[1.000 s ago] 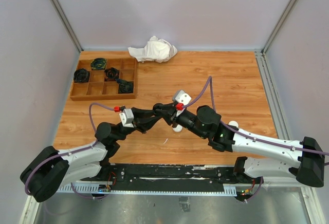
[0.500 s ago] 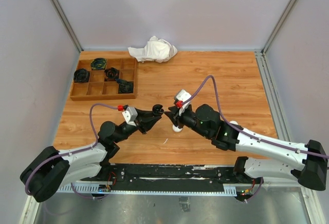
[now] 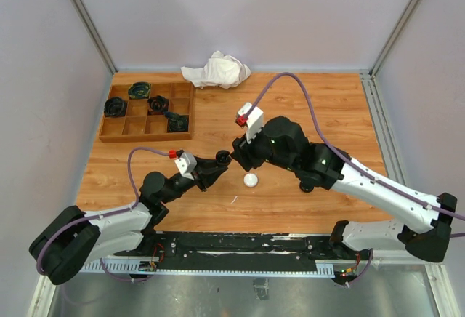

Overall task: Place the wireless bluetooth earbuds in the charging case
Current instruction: Place the earbud in the charging case, then close the charging case.

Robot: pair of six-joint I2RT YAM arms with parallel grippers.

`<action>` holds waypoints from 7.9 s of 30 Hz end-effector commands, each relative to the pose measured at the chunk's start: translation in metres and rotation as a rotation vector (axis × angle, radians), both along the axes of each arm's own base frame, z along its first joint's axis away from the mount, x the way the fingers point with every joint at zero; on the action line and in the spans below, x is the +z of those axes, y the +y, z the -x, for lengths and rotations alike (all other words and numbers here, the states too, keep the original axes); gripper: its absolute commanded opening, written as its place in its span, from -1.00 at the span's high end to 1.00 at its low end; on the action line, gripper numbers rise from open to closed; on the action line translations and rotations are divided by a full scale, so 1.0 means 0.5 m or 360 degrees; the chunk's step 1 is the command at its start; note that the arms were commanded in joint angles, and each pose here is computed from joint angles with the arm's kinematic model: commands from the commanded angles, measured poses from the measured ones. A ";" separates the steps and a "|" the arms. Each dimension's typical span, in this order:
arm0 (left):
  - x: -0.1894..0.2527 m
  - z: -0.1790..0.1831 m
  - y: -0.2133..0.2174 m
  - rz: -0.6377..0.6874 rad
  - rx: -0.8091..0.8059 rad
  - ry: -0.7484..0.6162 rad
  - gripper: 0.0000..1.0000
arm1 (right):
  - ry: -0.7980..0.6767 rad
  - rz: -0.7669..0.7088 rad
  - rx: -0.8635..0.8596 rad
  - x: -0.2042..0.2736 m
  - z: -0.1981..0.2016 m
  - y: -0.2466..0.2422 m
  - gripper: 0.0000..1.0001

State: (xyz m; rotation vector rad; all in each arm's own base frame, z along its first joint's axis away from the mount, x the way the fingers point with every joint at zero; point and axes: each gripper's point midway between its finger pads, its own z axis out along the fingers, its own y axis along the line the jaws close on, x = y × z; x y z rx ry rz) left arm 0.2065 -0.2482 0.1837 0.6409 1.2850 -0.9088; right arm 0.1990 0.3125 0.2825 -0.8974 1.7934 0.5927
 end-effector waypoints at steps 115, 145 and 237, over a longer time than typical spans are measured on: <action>0.178 0.027 0.005 0.0293 -0.0012 -0.0528 0.99 | 0.0417 -0.0966 0.0130 0.082 0.033 0.100 0.75; 0.201 0.036 0.016 0.0388 -0.0010 -0.0537 0.99 | 0.0451 -0.0969 0.0033 0.045 0.019 0.093 0.67; -0.008 0.026 -0.071 0.0132 -0.0254 0.0619 0.99 | 0.0363 -0.0151 0.0413 -0.048 -0.008 -0.028 -0.56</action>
